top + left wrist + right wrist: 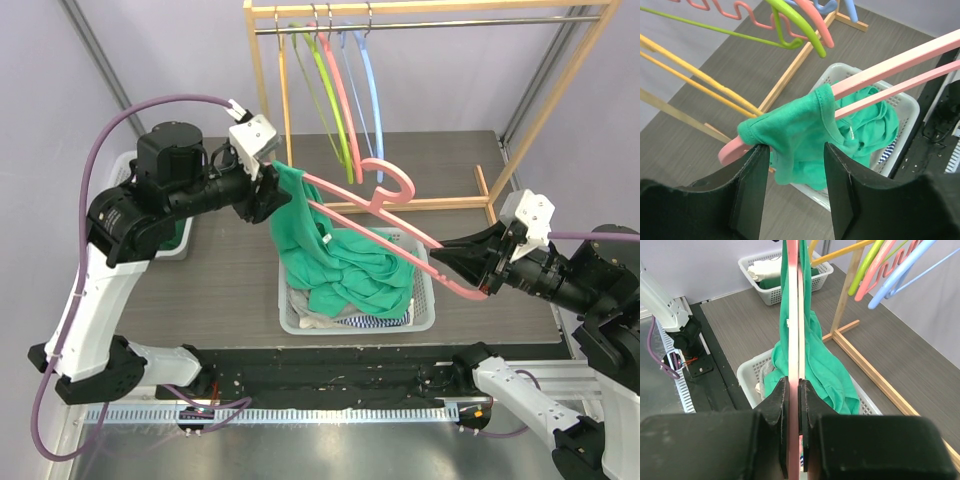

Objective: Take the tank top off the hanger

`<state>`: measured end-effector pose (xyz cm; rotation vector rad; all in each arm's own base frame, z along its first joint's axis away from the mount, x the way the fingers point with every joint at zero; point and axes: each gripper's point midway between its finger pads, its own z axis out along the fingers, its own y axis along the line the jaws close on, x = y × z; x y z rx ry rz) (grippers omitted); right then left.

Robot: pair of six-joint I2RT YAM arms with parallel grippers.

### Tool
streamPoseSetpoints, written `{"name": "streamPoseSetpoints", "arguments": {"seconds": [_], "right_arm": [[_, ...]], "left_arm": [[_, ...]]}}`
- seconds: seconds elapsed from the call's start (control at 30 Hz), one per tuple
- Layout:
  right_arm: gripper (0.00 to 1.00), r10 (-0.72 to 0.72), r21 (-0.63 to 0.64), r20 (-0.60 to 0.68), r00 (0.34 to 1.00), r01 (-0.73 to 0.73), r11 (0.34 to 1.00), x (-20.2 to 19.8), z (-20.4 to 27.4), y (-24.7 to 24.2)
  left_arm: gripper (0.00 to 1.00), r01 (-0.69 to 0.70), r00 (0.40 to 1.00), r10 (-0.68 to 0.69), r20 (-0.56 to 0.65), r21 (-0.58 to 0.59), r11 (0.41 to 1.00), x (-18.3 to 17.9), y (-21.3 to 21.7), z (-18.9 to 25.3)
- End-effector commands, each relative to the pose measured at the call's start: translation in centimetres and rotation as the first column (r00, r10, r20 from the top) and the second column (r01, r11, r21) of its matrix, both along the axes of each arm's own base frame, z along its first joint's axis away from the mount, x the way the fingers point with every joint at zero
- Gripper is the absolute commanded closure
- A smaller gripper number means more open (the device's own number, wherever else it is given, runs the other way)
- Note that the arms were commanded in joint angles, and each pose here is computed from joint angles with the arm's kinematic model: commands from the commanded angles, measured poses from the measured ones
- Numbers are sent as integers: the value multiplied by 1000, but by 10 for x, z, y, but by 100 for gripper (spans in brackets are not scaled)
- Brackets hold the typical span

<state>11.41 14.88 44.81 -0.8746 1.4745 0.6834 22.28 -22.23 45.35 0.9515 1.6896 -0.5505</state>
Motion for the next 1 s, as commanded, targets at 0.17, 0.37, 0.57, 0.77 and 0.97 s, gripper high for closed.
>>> {"name": "streamPoseSetpoints", "arguments": {"seconds": [0.17, 0.37, 0.57, 0.77, 0.97], "right_arm": [[99, 20, 40, 41, 999, -21, 999, -1, 16, 4], [99, 12, 38, 43, 999, -14, 999, -2, 15, 2], [99, -10, 21, 19, 1000, 9, 1000, -1, 8, -1], [99, -31, 10, -2, 1000, 31, 999, -10, 5, -9], [99, -77, 17, -5, 997, 77, 997, -25, 5, -23]], "left_arm": [[58, 49, 999, -50, -10, -96, 994, 0, -19, 17], [100, 38, 999, -36, 19, -101, 994, 4, -17, 27], [100, 7, 992, 6, 126, -107, 994, 5, -4, 57], [100, -56, 961, 93, 262, -146, 988, 13, 12, 104], [100, -97, 966, 120, 227, -110, 989, 25, 11, 85]]}}
